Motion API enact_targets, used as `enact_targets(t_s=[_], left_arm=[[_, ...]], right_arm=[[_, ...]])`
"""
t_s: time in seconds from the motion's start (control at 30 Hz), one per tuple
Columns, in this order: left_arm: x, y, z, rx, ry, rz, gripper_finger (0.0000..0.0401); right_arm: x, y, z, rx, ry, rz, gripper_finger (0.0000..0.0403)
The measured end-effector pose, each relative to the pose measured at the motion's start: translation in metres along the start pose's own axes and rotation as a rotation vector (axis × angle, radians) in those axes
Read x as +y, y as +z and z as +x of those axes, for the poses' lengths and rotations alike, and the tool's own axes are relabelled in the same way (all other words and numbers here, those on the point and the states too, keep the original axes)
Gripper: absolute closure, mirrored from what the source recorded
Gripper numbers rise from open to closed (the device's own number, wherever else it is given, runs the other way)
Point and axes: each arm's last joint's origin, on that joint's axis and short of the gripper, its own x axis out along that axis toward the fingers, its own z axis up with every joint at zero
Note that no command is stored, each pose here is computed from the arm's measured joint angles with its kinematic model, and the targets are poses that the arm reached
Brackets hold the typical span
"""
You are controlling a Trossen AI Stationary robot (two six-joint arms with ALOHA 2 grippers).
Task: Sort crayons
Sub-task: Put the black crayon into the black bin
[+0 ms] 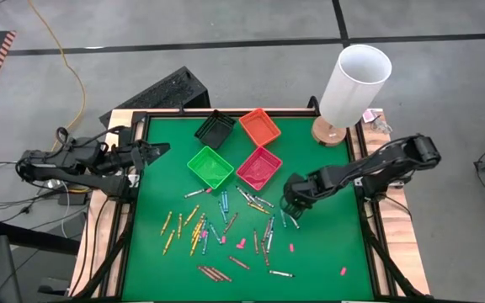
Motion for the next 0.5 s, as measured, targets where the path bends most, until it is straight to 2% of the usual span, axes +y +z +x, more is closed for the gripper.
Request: enact_targets(t_s=[0.23, 0.5], left_arm=[[0.000, 0.000, 0.000, 0.001, -0.001, -0.033, 0.0202], [0.000, 0.000, 0.000, 0.001, -0.001, -0.042, 0.0202]], right_arm=[[-0.002, 0.005, 0.021, 0.031, -0.072, 0.019, 0.0207], [-0.004, 0.011, 0.034, 0.034, -0.105, 0.017, 0.0210]])
